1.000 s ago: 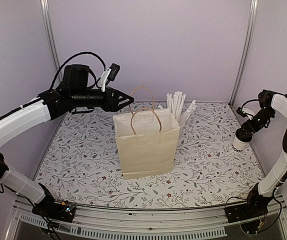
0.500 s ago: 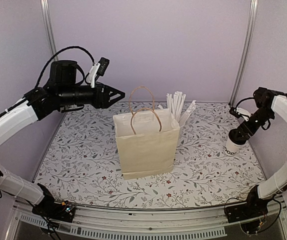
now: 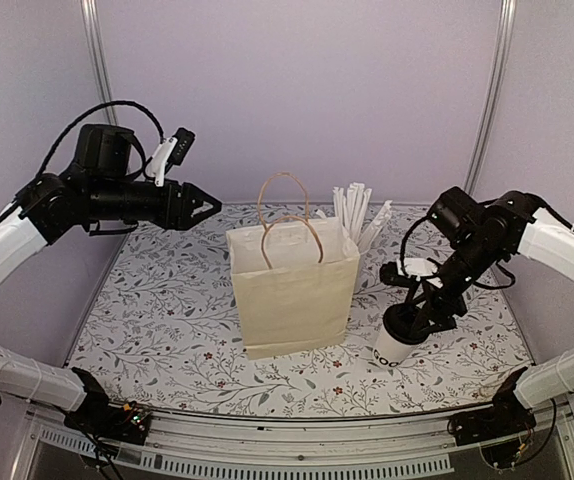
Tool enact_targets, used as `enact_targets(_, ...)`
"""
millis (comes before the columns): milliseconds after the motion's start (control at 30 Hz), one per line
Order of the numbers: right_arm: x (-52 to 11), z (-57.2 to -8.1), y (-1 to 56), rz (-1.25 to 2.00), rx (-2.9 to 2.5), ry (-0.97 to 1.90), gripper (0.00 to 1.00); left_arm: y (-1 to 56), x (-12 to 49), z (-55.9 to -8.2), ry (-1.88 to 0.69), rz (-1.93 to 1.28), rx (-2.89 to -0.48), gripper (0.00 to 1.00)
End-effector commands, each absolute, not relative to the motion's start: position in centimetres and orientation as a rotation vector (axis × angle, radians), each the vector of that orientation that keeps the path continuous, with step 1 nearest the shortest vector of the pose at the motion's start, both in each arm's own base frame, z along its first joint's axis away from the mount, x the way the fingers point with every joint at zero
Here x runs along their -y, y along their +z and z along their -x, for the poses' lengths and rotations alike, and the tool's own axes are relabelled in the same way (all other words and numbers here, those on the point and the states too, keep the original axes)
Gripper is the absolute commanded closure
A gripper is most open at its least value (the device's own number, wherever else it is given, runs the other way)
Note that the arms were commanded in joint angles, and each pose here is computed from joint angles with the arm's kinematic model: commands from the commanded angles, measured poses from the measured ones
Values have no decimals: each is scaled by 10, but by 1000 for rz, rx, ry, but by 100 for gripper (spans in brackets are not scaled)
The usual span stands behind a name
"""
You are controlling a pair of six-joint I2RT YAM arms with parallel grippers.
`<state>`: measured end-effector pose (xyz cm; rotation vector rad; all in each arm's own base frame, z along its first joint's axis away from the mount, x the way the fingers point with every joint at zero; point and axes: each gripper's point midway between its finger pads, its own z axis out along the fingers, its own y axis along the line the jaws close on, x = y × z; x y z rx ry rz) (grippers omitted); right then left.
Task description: Pack the takeout coffee
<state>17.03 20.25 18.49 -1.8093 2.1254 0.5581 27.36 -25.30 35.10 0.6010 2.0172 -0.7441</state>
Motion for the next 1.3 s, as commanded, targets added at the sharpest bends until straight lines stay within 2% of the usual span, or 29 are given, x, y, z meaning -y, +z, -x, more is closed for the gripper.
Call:
enact_targets(0,-246,-144,190,1984,-1967,602,32,357,225,-265,-660,-521,-2065,41)
enact_targets(200,-313,-122,189,2165,-1785,553,32,362,214,-263,-591,-526,-2067,39)
enact_targets(467,-405,-128,173,2203,-1745,456,33,365,206,-261,-514,-576,-2058,25)
enact_targets(800,-448,-137,137,2218,-1836,408,32,361,205,-255,-491,-652,-2109,25)
enact_targets(1000,-446,-130,130,2253,-1845,425,17,350,214,-249,-538,-715,-2140,26)
enact_targets(1067,-447,-128,134,2251,-1836,439,2,347,216,-245,-549,-743,-2162,25)
enact_targets(1267,-441,-122,181,2205,-1746,503,1,345,230,-217,-589,-852,-2205,26)
